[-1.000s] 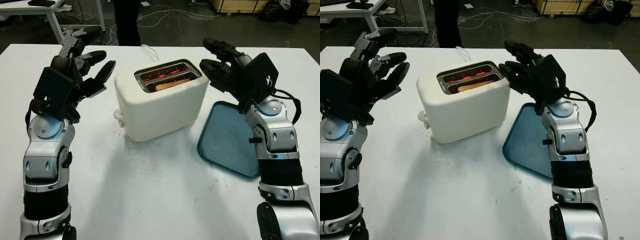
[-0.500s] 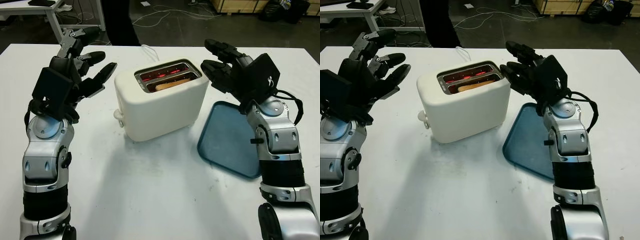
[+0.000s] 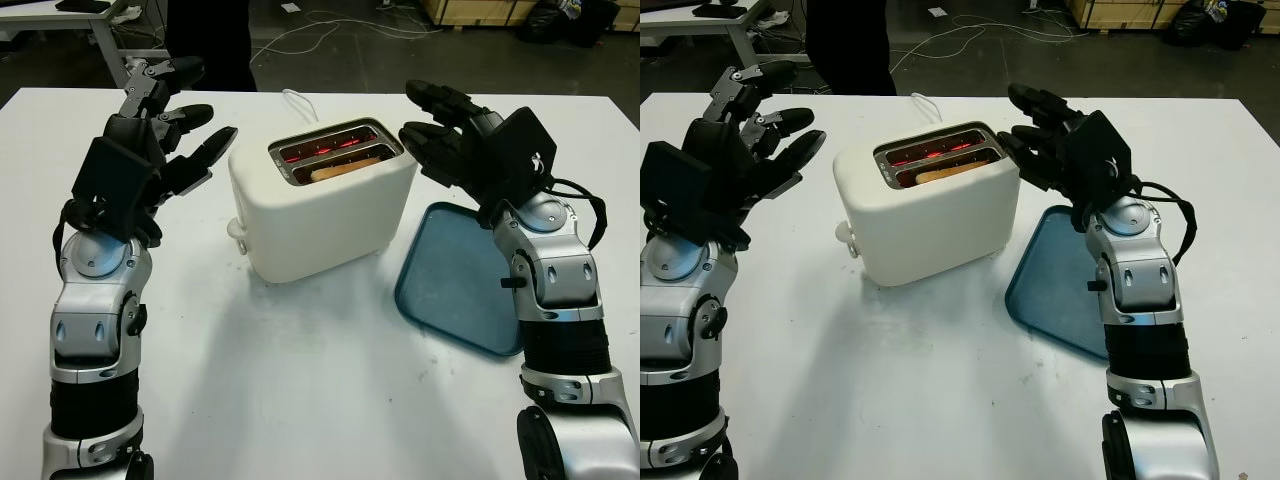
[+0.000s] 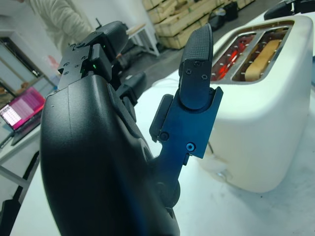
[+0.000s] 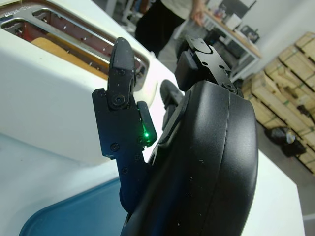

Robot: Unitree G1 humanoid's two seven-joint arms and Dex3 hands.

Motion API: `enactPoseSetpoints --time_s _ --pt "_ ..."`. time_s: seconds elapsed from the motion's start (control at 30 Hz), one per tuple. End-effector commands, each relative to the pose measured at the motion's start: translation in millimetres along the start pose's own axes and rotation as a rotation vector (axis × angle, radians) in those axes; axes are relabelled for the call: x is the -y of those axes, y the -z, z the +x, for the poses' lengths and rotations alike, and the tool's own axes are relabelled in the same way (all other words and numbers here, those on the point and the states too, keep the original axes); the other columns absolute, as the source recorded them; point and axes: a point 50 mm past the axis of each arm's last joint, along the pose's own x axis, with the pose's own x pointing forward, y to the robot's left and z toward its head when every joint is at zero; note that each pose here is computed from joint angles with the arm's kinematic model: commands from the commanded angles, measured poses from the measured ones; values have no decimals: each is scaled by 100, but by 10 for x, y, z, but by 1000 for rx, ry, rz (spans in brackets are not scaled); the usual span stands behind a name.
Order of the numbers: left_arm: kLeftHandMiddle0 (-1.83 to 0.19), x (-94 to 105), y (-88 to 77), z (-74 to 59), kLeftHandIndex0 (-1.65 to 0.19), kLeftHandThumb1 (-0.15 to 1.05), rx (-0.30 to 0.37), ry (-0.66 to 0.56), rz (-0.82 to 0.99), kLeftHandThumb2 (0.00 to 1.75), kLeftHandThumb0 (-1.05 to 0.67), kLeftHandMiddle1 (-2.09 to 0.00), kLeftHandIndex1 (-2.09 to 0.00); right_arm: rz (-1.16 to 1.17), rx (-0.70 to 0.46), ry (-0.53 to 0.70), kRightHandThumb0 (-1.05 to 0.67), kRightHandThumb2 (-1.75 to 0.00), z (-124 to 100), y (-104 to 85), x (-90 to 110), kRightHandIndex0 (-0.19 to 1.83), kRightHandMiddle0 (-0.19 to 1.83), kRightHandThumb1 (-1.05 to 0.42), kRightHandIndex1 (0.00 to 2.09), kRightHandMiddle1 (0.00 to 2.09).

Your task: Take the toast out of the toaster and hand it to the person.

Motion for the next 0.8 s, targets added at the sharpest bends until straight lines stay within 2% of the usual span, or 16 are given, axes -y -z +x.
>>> enactPoseSetpoints --time_s 0.0,0.33,0.47,0.57,0.77 --pt "0 1 -19 15 -4 83 12 -3 2 21 -43 -100 -83 -8 -4 13 -44 -39 -22 -3 28 1 34 -92 65 2" --pt "0 -23 -25 4 -6 85 0 -11 46 21 -51 -103 -84 25 -5 14 -44 -37 -29 3 26 2 33 -92 63 1" --pt "0 -20 -18 -2 -6 91 -8 -14 8 29 -49 -104 -83 23 -8 7 -45 -38 -27 26 17 3 34 -92 62 1" --pt "0 -23 -7 -3 -4 92 -11 -10 1 39 -47 -103 -82 26 -11 8 -46 -36 -29 39 14 3 35 -92 61 2" --pt "0 -35 -16 15 -5 92 12 -2 19 48 -50 -105 -86 -18 -3 6 -45 -39 -28 -1 27 6 34 -92 61 1"
